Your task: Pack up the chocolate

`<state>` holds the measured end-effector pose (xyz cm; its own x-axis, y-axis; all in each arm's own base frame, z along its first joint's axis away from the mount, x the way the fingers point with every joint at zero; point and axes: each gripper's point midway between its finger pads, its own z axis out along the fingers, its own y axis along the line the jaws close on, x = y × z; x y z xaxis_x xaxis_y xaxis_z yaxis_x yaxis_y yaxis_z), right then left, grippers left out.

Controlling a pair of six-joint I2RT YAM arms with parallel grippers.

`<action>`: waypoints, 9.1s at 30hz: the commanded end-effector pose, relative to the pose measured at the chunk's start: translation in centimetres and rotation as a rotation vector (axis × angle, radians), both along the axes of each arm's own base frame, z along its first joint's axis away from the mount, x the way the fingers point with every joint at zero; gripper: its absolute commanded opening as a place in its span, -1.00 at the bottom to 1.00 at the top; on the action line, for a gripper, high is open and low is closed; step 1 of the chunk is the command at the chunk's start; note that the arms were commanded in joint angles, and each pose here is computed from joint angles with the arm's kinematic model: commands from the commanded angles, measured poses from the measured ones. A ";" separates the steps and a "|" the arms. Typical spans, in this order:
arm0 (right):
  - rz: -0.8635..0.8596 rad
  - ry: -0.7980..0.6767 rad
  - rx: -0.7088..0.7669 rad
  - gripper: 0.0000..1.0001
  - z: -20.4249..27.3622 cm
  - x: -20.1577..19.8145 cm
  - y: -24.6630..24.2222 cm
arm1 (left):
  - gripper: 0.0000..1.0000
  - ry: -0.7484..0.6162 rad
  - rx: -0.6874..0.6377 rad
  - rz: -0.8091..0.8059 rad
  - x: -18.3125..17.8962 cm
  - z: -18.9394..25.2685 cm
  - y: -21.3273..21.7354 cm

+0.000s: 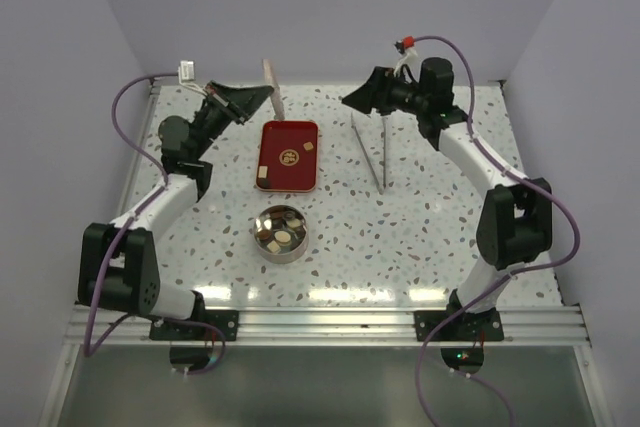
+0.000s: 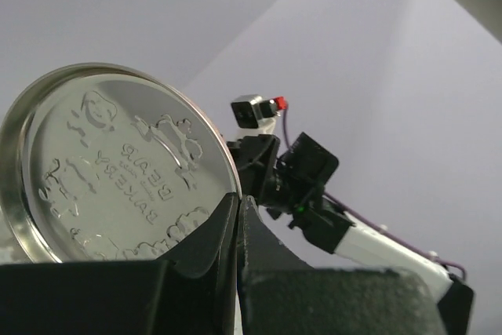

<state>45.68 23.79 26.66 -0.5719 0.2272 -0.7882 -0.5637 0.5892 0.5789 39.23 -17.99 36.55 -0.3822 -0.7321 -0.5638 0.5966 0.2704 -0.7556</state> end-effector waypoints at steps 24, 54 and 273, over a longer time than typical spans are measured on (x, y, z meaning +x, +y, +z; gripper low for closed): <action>0.228 -0.111 0.365 0.58 10.3 -6.3 5.1 | -1.00 -0.385 -0.493 -0.530 -10.4 13.0 -3.4; 0.321 -0.055 0.493 0.71 9.7 -7.3 6.2 | -1.00 -0.442 -0.584 -0.602 -12.8 14.2 -2.8; 0.250 0.686 0.033 -0.36 -21.7 -21.2 10.0 | 1.00 0.619 0.553 0.009 -16.8 -26.2 2.6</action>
